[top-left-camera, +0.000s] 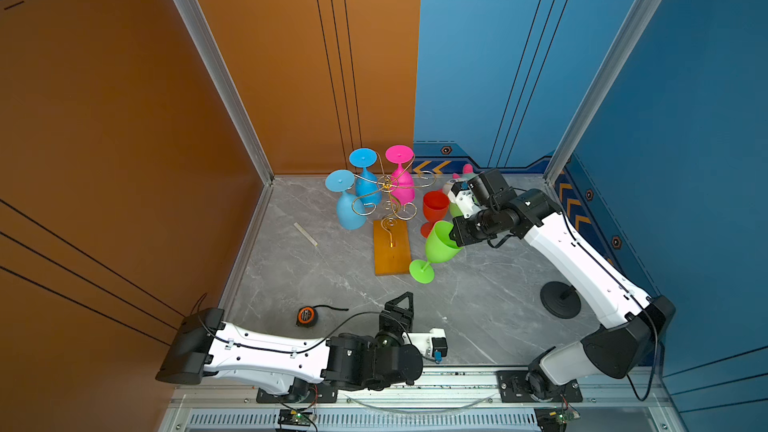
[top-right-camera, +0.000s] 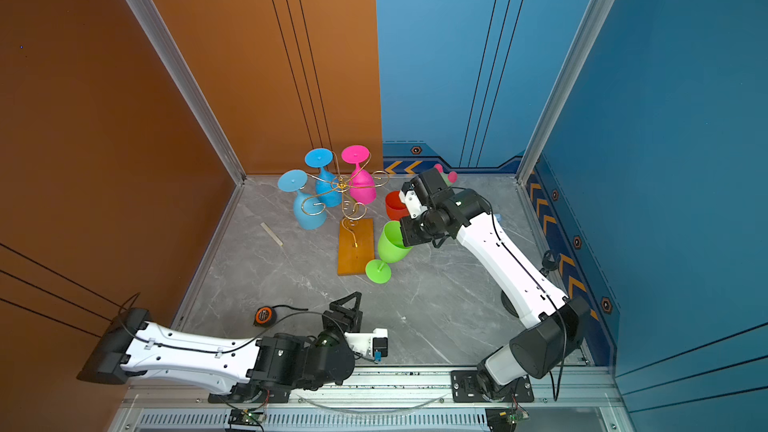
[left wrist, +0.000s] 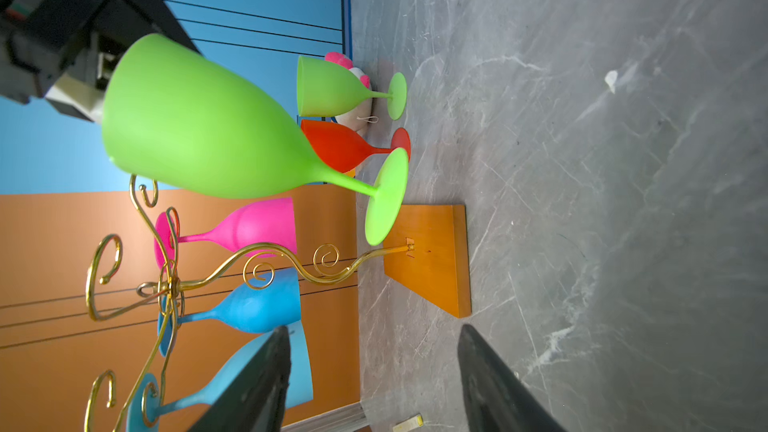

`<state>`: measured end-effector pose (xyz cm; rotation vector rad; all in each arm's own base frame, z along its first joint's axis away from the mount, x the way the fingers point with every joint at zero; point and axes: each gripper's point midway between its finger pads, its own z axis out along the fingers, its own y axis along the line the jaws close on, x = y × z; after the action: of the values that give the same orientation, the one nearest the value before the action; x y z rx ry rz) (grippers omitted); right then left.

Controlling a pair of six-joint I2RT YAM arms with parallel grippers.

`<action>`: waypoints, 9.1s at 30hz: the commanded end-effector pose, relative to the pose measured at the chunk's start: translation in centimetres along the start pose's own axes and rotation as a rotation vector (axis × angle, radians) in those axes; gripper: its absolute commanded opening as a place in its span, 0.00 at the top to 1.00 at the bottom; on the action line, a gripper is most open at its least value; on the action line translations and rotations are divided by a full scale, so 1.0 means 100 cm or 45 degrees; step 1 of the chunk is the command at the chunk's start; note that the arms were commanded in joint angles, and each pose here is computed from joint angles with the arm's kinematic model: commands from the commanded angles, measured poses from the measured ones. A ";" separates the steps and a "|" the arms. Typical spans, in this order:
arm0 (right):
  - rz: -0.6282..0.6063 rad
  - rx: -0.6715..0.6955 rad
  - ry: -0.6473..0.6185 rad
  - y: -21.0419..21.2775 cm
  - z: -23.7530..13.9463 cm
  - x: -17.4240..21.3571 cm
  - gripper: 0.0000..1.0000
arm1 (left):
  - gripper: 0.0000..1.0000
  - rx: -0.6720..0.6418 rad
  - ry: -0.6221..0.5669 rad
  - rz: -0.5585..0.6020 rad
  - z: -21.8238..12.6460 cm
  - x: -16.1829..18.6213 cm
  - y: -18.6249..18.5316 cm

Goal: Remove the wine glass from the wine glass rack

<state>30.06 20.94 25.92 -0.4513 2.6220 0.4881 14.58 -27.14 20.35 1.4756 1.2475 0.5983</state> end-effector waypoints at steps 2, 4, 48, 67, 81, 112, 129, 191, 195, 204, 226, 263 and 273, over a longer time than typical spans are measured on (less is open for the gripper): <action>-0.008 0.174 -0.070 -0.024 -0.012 -0.014 1.00 | 0.32 -0.088 0.054 -0.407 -0.007 0.019 0.030; -0.007 0.221 -0.077 -0.030 -0.010 -0.018 1.00 | 0.32 -0.105 0.066 -0.523 -0.010 0.027 0.038; -0.012 0.458 -0.020 -0.070 0.109 -0.059 1.00 | 0.15 -0.154 0.400 -1.559 -0.030 0.175 0.071; 0.001 0.461 0.014 -0.071 0.119 -0.053 0.96 | 0.10 -0.178 0.394 -1.574 -0.033 0.179 0.074; 0.031 0.455 0.023 -0.076 0.117 -0.048 0.90 | 0.10 -0.175 0.397 -1.570 -0.032 0.179 0.073; 0.037 0.316 -0.154 -0.053 0.051 -0.067 0.53 | 0.08 -0.188 0.437 -1.577 -0.027 0.182 0.072; 0.023 0.122 -0.225 -0.028 0.002 -0.059 0.26 | 0.06 -0.093 0.377 -1.809 -0.028 0.182 0.088; -0.117 -0.165 -0.242 -0.002 -0.032 0.045 0.25 | 0.51 0.255 -0.303 -2.874 0.071 0.212 0.275; -0.112 -0.161 -0.247 -0.002 -0.032 0.045 0.25 | 0.54 0.324 -0.291 -2.891 0.077 0.209 0.269; -0.091 -0.164 -0.245 -0.003 -0.027 0.045 0.27 | 0.69 0.362 -0.284 -2.906 0.080 0.208 0.267; -0.081 -0.164 -0.271 -0.004 -0.031 0.046 0.27 | 1.00 0.397 -0.373 -2.966 0.077 0.205 0.276; -0.076 -0.172 -0.291 -0.004 -0.032 0.047 0.27 | 1.00 0.603 -0.401 -2.983 0.094 0.182 0.296; -0.078 -0.177 -0.294 -0.003 -0.033 0.046 0.27 | 1.00 0.684 -0.326 -2.933 0.089 0.166 0.283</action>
<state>25.12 18.26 25.94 -0.5075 2.3755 0.6503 39.88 -11.69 38.52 -0.3505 1.9368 -1.4360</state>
